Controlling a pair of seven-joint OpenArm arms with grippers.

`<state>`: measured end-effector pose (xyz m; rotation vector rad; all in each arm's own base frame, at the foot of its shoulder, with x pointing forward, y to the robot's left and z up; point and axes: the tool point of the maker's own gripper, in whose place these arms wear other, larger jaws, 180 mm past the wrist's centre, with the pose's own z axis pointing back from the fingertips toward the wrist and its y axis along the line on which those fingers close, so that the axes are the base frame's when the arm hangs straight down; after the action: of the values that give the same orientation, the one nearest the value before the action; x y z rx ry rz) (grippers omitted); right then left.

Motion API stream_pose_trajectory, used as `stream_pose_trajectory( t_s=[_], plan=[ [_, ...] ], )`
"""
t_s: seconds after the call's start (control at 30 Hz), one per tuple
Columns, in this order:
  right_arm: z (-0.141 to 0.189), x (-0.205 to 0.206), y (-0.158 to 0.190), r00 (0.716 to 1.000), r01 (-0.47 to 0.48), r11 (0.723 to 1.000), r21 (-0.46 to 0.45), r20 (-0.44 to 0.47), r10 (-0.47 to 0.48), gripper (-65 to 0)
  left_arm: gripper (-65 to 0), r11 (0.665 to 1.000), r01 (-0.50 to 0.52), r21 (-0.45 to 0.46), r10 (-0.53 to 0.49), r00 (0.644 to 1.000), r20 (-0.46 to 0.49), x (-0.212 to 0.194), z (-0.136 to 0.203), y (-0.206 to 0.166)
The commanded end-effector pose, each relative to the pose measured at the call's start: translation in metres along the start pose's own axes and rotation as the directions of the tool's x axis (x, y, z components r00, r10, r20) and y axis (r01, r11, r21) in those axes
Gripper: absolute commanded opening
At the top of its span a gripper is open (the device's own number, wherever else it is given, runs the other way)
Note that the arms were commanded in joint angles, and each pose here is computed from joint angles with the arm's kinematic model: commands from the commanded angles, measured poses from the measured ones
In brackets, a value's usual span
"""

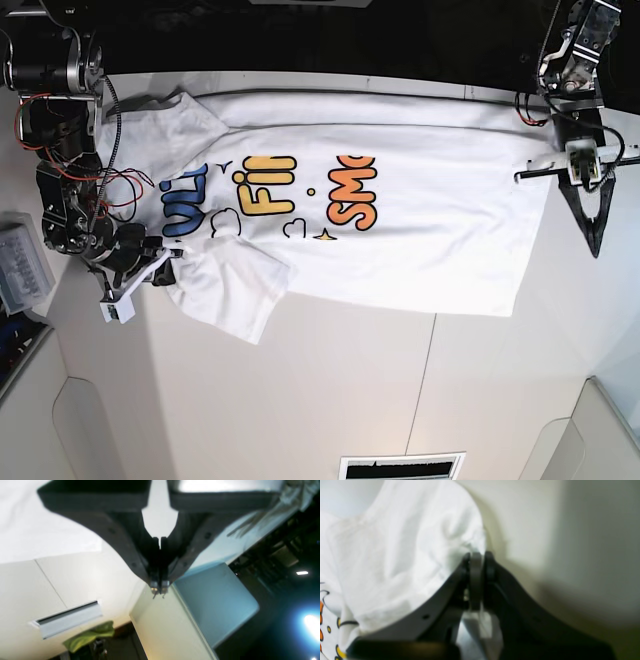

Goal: Layout the t-shirt on the table in an organized manner, then fold the t-shirt properly

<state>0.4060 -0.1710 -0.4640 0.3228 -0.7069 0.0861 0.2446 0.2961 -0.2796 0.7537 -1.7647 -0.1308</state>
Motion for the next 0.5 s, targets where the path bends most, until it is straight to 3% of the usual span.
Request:
stream_pose_trajectory(
  t_s=[0.0,0.1,0.23,0.47],
  plan=[
    [0.003,0.019,-0.003,0.999,-0.014,1.0,-0.003,0.038,0.014,-65.0,-65.0,1.0,0.019,0.008,-0.02,0.999,0.045,0.008,0.005,0.01],
    [0.003,0.017,-0.003,0.999,-0.013,1.0,-0.003,0.035,0.013,-65.0,-65.0,0.999,0.041,0.027,-0.042,0.999,0.014,0.002,0.031,0.028],
    [0.003,0.016,-0.003,0.999,-0.013,1.0,-0.003,0.034,0.013,-65.0,-65.0,0.996,0.062,0.06,-0.056,0.994,-0.095,-0.016,0.059,0.05],
    [0.003,0.0,-0.004,1.0,-0.004,1.0,-0.005,0.011,0.004,-65.0,-65.0,0.995,0.082,0.064,-0.059,0.954,-0.293,-0.04,0.122,0.071]
  ],
)
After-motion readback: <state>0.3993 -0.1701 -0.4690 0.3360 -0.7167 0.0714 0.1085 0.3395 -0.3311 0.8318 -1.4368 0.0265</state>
